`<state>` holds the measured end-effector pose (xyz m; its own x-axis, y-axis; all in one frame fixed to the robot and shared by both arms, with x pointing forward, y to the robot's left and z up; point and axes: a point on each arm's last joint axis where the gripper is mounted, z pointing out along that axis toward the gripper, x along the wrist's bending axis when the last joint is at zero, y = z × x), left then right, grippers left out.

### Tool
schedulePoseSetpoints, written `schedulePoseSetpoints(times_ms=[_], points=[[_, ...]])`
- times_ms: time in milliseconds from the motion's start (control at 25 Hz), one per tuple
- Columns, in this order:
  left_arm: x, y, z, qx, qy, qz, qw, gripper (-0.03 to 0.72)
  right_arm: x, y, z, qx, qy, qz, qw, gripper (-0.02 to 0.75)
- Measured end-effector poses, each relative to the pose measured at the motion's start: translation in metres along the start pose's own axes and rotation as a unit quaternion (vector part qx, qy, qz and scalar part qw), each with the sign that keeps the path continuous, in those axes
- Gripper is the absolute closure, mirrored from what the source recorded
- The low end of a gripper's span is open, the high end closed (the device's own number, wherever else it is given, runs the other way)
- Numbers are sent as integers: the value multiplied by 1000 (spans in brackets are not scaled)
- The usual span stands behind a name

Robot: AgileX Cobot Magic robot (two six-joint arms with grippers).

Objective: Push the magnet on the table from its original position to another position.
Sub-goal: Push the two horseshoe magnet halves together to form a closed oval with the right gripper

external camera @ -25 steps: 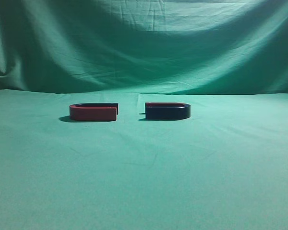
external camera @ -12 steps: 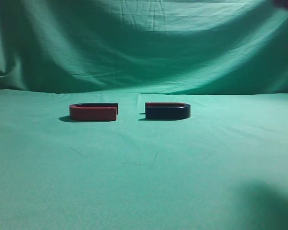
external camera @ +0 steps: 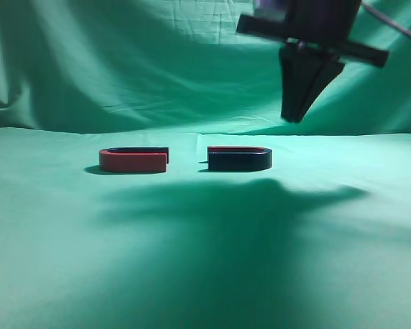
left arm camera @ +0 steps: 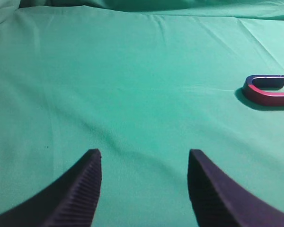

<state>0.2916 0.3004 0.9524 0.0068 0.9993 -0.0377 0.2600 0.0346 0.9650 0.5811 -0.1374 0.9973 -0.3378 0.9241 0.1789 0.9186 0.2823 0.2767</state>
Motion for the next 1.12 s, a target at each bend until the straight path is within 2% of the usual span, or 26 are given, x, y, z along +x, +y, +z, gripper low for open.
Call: schedulePoseSetpoints(times_ms=[280, 600, 1120], points=[[0, 0, 0, 0, 0, 0, 1000, 316, -8, 38, 53, 35, -23, -1, 999, 738], [0, 0, 0, 0, 0, 0, 1000, 316, -9, 48, 69, 36, -21, 1, 999, 738], [0, 0, 0, 0, 0, 0, 1000, 316, 22, 52, 72, 0, -9, -33, 999, 738]])
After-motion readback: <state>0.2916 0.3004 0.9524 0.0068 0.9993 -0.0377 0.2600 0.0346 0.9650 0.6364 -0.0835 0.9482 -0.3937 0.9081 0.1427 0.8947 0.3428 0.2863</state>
